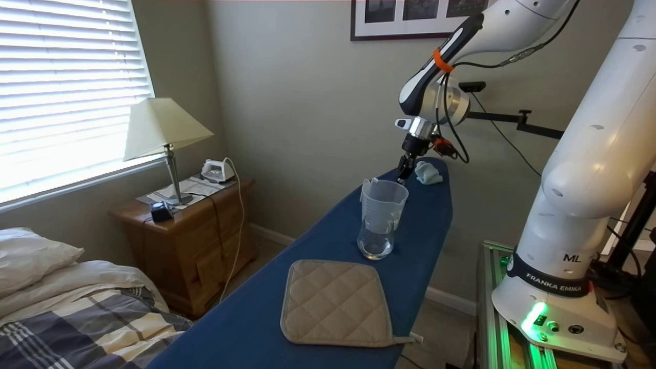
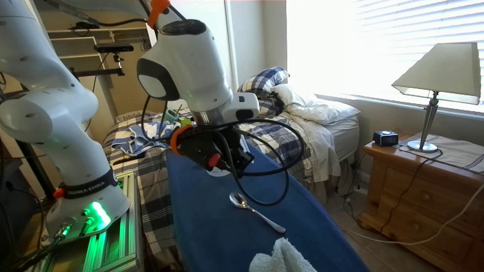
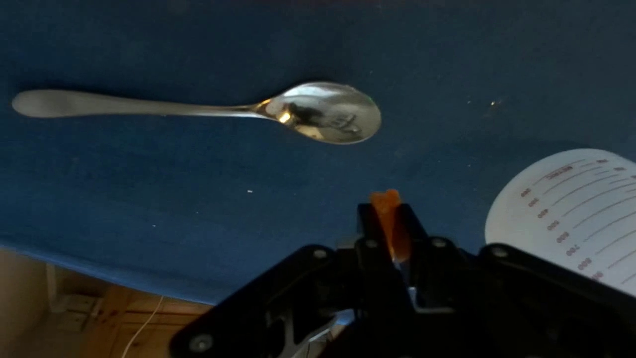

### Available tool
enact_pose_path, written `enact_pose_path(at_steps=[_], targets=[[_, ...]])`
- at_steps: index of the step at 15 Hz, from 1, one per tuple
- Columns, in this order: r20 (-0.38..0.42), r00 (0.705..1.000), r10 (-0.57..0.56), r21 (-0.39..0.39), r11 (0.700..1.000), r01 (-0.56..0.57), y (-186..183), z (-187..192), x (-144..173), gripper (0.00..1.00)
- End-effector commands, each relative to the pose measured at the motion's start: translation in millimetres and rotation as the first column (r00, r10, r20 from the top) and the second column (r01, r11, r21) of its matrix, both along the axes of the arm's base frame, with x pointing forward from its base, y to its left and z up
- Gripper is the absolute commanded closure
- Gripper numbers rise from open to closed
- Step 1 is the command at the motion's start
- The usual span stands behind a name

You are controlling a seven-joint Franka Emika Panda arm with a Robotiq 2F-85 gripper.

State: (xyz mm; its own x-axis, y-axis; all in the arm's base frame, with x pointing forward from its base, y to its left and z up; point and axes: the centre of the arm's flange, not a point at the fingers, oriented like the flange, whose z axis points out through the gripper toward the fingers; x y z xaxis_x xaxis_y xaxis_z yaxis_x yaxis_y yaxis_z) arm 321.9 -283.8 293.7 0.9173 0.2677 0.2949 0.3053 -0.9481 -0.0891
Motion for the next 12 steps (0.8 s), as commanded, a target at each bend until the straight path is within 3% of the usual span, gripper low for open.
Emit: enact_pose_path(at_steps=[1, 12], targets=[[-0.009, 0.999, -0.042, -0.007, 0.999, 0.042, -18, -2, -1, 0.88], [-0.079, 0.990, -0.114, 0.000, 0.993, 0.114, -40, -29, -12, 0.89]])
